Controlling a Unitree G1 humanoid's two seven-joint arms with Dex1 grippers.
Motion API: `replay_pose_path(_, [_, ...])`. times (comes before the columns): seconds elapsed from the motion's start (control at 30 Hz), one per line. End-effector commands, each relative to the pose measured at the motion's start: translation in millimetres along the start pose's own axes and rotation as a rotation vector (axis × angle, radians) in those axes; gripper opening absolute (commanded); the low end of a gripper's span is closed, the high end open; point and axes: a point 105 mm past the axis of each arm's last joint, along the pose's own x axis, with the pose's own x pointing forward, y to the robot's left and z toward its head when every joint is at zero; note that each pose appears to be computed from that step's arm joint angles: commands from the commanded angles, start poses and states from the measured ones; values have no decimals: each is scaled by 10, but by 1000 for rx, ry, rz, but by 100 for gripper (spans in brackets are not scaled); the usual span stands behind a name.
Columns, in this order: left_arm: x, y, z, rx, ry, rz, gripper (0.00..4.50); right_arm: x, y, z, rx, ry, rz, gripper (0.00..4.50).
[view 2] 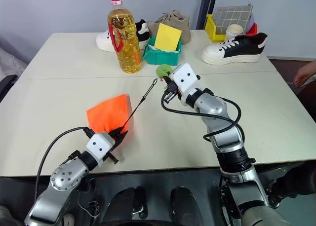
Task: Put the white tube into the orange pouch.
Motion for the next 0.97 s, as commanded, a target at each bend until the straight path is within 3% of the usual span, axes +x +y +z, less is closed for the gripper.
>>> replay_pose_path(0.03, [-20, 3, 28, -46, -22, -14, 27, -55, -36, 98, -10, -35, -13, 0])
replay_pose_path(0.13, [-36, -34, 149, -126, -85, -61, 163, -130, 142, -1, 36, 10, 83, 101])
replay_pose_path(0.27, [-156, -30, 254, -247, -115, -172, 358, -379, 324, -132, 64, 76, 210, 296])
replay_pose_path(0.3, [-191, 3, 259, -284, -110, -182, 423, -447, 348, -165, 75, 92, 232, 305])
replay_pose_path(0.33, [-222, 46, 263, -316, -106, -184, 447, -507, 359, -198, 83, 106, 245, 305])
replay_pose_path(0.5, [-390, 395, 281, -441, -54, -149, 447, -843, 353, -375, 145, 179, 279, 305])
replay_pose_path(0.67, [-455, 945, 157, -457, -16, 68, 447, -973, 171, -452, 223, 170, 176, 305])
replay_pose_path(0.87, [-593, 1068, -225, -431, 100, 158, 447, -1014, 69, -617, 270, 177, 105, 305])
replay_pose_path(0.97, [-629, 1050, -281, -443, 99, 162, 447, -1020, 65, -680, 282, 177, 99, 305])
